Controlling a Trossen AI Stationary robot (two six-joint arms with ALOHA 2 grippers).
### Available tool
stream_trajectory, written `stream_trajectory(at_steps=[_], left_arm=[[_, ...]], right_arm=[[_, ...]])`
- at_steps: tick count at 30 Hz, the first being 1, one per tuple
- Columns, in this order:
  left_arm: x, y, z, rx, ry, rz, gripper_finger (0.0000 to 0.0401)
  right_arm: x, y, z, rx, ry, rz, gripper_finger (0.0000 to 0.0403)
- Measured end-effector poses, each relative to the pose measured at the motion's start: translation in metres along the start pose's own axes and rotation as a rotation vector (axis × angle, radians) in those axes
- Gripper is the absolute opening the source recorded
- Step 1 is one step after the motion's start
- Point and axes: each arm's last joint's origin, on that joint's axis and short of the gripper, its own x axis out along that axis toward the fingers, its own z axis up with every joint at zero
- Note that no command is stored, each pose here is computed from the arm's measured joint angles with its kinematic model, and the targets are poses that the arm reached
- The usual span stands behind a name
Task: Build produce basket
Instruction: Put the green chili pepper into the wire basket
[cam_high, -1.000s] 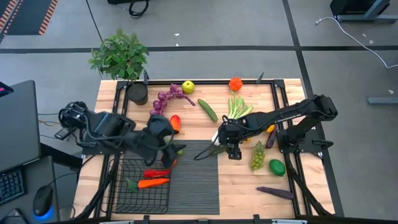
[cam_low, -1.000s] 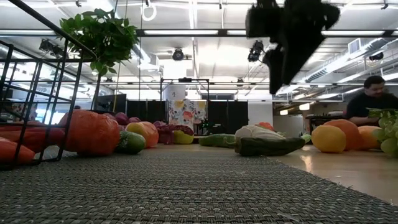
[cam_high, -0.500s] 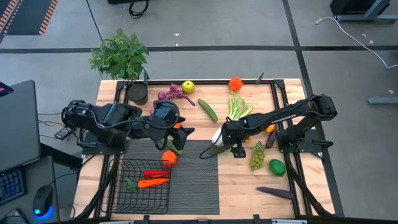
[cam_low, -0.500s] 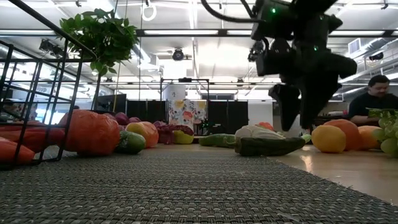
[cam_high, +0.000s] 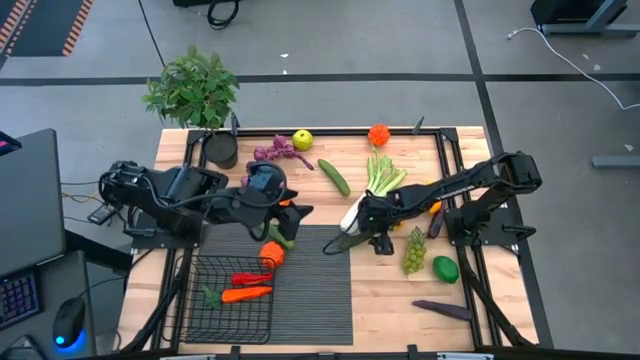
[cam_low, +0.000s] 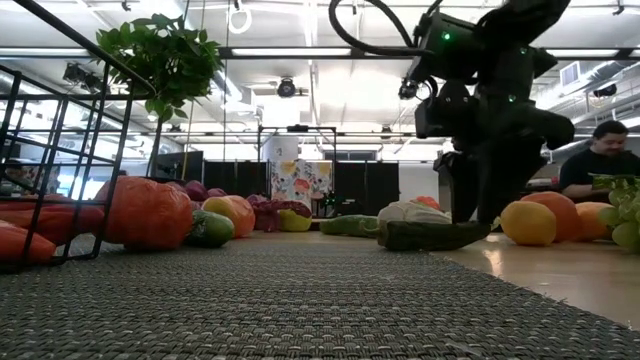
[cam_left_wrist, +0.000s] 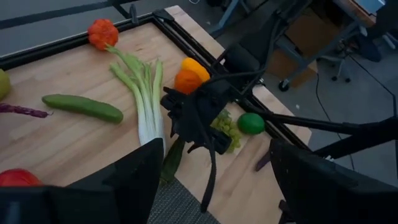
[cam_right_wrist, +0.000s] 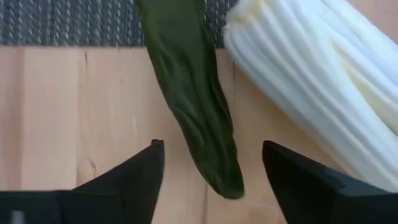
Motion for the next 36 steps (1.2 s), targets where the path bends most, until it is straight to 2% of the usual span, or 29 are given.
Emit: stream_trajectory(at_steps=[12, 16, 19, 24, 30, 36], left_arm=[[0.000, 0.000, 0.000, 0.001, 0.000, 0.001, 0.0298], [-0.001, -0.001, -0.002, 0.005, 0.004, -0.004, 0.0298], [-0.002, -0.002, -0.003, 0.009, 0.009, -0.009, 0.0298], [-0.003, -0.003, -0.005, 0.013, 0.016, -0.017, 0.0298], [-0.003, -0.003, -0.005, 0.007, 0.016, -0.017, 0.0298], [-0.003, -0.003, -0.005, 0.012, 0.017, -0.018, 0.0298]], right_arm=[[0.005, 0.012, 0.006, -0.011, -0.071, 0.023, 0.0072], [0.013, 0.017, 0.004, -0.019, -0.028, 0.047, 0.0032], [0.018, 0.019, 0.002, -0.013, -0.006, 0.074, 0.0025], [0.018, 0.022, 0.004, 0.029, -0.022, 0.106, 0.0069], [0.003, 0.026, 0.013, 0.070, -0.069, 0.167, 0.0175], [-0.014, 0.027, 0.019, 0.040, -0.142, 0.060, 0.0287]])
